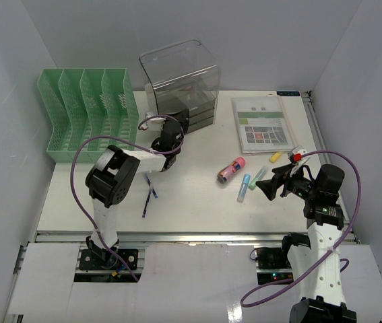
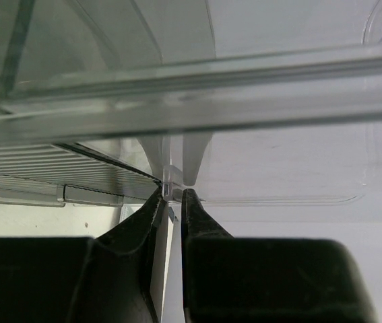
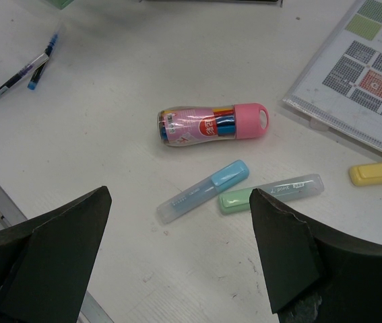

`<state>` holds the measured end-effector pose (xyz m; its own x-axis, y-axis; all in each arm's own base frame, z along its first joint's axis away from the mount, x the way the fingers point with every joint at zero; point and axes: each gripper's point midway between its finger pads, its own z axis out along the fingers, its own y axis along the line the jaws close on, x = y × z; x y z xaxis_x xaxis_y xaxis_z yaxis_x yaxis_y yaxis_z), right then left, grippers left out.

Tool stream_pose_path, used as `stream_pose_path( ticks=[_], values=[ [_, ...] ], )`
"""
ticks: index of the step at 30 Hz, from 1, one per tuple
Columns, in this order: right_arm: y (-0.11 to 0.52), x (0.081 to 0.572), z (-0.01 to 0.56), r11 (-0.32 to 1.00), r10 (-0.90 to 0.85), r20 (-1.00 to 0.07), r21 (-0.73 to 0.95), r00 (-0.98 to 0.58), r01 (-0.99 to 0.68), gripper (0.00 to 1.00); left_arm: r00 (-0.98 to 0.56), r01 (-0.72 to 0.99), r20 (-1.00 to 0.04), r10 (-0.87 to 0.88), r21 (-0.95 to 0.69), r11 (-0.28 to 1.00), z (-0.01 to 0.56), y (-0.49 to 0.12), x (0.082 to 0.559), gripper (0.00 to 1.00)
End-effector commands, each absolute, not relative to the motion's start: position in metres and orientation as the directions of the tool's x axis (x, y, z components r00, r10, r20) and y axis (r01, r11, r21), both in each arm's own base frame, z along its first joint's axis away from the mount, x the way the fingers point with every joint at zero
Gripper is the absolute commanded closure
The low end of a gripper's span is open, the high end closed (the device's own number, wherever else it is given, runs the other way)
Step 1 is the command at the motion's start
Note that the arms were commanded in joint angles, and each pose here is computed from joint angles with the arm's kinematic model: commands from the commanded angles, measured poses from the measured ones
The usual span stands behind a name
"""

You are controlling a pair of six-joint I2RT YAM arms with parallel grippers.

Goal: Organize the desk

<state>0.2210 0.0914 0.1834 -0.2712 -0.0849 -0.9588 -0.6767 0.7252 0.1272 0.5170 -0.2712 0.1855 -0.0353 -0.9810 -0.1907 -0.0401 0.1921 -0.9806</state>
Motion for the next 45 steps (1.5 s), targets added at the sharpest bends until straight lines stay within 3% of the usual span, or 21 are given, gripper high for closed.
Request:
stream_pose_path(
  ticks=[1, 15, 24, 36, 41, 45],
  values=[
    [0.092, 0.223, 0.196, 0.717, -0.102, -0.968, 0.088, -0.229, -0.692, 0.1, -0.036, 0.008, -0.188, -0.981, -0.982, 0.188, 0.202, -0.266, 0.515, 1.0],
    [0.097, 0.225, 0.2, 0.701, -0.071, -0.976, 0.099, -0.206, -0.706, 0.1, -0.155, 0.122, -0.207, -0.966, -0.974, 0.189, 0.244, -0.274, 0.456, 1.0],
    [0.116, 0.231, 0.234, 0.524, -0.05, -0.976, 0.156, -0.213, -0.837, 0.1, -0.194, 0.14, -0.203, -0.96, -0.974, 0.178, 0.258, -0.274, 0.443, 1.0],
    [0.202, 0.301, 0.263, 0.358, -0.032, -0.921, 0.351, -0.387, -0.865, 0.1, -0.221, 0.165, -0.19, -0.957, -0.974, 0.155, 0.277, -0.274, 0.433, 1.0],
    [0.223, 0.344, 0.291, 0.258, 0.028, -0.937, 0.345, -0.349, -0.902, 0.07, -0.233, 0.172, -0.192, -0.953, -0.973, 0.154, 0.28, -0.274, 0.428, 1.0],
    [0.233, 0.372, 0.285, 0.208, 0.074, -0.904, 0.426, -0.42, -0.88, 0.04, -0.241, 0.181, -0.198, -0.95, -0.971, 0.157, 0.283, -0.273, 0.425, 1.0]
  ],
)
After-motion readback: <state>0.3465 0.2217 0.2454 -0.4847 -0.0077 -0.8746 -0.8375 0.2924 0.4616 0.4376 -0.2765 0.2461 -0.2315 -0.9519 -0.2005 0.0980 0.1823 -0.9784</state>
